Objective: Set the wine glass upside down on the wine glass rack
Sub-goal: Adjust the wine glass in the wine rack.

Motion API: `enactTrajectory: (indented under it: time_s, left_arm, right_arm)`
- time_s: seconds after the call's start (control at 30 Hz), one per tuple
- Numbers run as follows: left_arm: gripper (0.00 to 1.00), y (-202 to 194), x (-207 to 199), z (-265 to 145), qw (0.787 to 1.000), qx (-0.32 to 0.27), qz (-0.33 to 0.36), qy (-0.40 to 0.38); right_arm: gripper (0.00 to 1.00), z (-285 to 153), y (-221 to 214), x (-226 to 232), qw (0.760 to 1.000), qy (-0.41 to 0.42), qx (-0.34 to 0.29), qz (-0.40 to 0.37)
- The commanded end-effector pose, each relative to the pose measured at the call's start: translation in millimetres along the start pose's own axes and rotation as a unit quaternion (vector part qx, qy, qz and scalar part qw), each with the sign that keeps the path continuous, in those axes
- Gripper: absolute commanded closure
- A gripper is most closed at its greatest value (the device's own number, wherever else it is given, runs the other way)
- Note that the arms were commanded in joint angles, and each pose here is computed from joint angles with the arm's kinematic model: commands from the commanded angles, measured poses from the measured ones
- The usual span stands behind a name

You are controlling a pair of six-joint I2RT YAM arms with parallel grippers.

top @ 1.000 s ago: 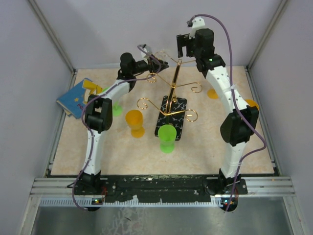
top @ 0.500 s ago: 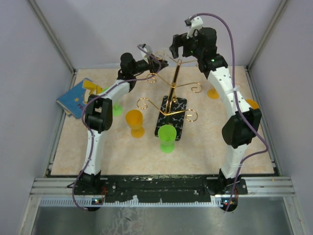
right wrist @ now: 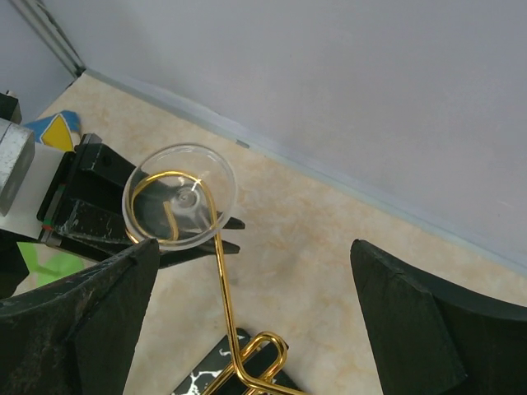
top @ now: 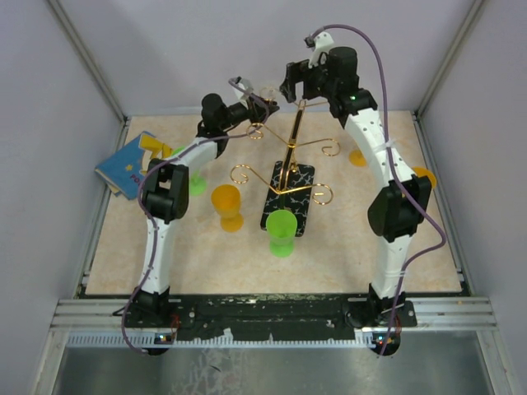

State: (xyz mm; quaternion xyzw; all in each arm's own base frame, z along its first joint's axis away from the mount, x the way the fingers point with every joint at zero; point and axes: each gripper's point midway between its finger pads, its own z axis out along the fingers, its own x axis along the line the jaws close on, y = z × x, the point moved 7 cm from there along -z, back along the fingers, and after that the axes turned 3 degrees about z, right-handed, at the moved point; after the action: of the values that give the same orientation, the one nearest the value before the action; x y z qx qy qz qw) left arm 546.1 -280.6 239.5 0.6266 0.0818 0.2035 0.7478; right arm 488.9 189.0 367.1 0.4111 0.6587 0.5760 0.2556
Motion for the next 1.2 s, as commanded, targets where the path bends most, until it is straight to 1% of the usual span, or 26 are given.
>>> enactTrajectory:
  time_s: [0.0, 0.2, 0.4, 0.57, 0.73, 0.93, 1.07, 1.13, 1.17]
  left_arm:
    - [1.00, 20.5, 9.9, -10.4, 0.999, -0.028, 0.026, 0.029]
    - [1.00, 24.7, 9.9, -22.7, 0.997, -0.048, 0.041, 0.049]
    - [1.00, 31.3, 4.5, -27.9, 0.996, -0.059, 0.051, 0.041]
    - [1.00, 38.1, -9.7, -33.9, 0.995, -0.077, 0.066, 0.013]
    - [1.00, 40.0, -22.2, -36.1, 0.995, -0.078, 0.061, -0.023]
    - [1.00, 37.7, -33.9, -26.3, 0.994, -0.071, 0.054, -0.063]
    - [1.00, 35.8, -35.9, -20.2, 0.993, -0.071, 0.050, -0.075]
    - [0.97, 34.9, -36.9, -17.6, 0.993, -0.068, 0.046, -0.084]
    - [0.94, 34.9, -37.4, -16.4, 0.993, -0.068, 0.045, -0.088]
  right_arm:
    - [0.01, -4.5, 21.0, 4.4, 1.000, 0.010, -0.029, -0.004]
    - [0.01, -3.0, 17.0, 3.2, 1.000, 0.008, -0.025, -0.005]
    - [0.01, -3.7, 16.3, 2.9, 1.000, 0.008, -0.025, -0.006]
    - [0.01, -2.0, 13.1, 2.3, 1.000, 0.006, -0.021, -0.007]
    - [0.01, -2.8, 13.2, -0.6, 1.000, -0.002, -0.020, -0.012]
    - [0.01, -2.8, 14.2, -1.9, 1.000, -0.009, -0.021, -0.011]
    - [0.01, -3.1, 14.1, -2.3, 1.000, -0.014, -0.021, -0.012]
    - [0.01, -2.7, 13.5, -3.6, 1.000, -0.017, -0.020, -0.012]
    - [0.01, -2.7, 13.5, -3.6, 1.000, -0.017, -0.020, -0.013]
